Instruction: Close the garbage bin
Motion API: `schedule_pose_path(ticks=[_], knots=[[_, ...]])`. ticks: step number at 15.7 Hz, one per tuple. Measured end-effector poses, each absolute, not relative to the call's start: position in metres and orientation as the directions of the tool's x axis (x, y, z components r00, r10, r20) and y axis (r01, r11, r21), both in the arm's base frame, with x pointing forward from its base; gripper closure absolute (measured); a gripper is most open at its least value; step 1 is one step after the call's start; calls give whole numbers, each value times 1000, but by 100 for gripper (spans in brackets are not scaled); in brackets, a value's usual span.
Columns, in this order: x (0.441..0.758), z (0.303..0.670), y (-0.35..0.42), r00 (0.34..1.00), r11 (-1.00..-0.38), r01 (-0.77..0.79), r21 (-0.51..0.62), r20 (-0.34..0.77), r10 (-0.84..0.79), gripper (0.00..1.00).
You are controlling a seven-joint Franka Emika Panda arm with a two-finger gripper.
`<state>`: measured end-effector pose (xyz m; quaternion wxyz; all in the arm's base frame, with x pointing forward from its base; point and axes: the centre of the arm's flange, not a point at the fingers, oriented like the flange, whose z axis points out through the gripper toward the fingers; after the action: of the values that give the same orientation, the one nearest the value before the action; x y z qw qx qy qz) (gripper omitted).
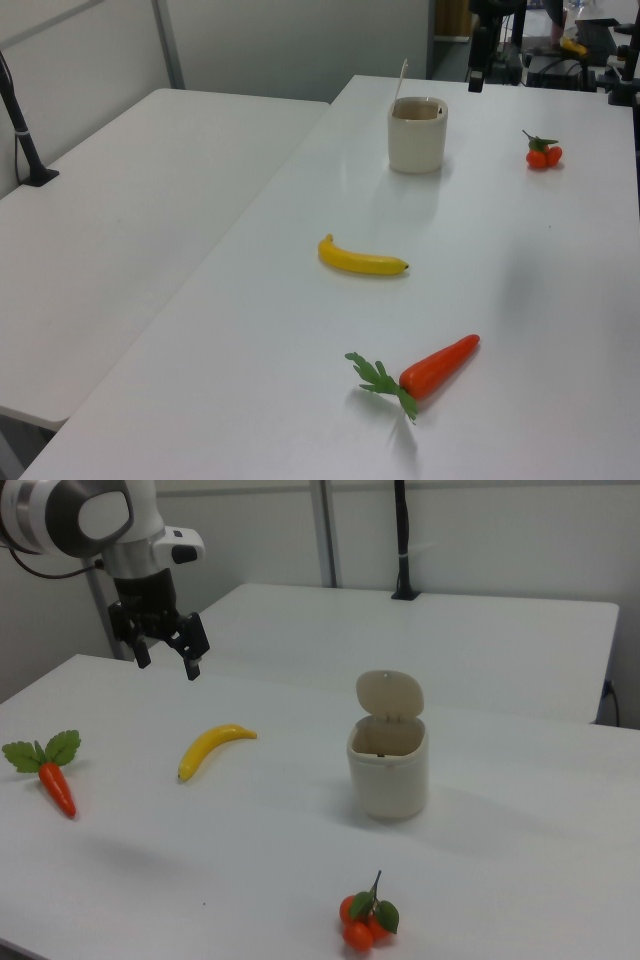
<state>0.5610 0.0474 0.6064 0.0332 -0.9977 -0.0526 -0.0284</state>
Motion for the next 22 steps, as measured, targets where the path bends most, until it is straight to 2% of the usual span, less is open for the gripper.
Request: schedule_pose_path(ticks=[14, 19, 22], knots=[[560, 609, 45, 993, -993, 102, -63, 66, 98, 0], [543, 632, 41, 991, -993, 101, -62, 95, 94, 0], [540, 627, 44, 990, -991, 118, -62, 85, 113, 0]])
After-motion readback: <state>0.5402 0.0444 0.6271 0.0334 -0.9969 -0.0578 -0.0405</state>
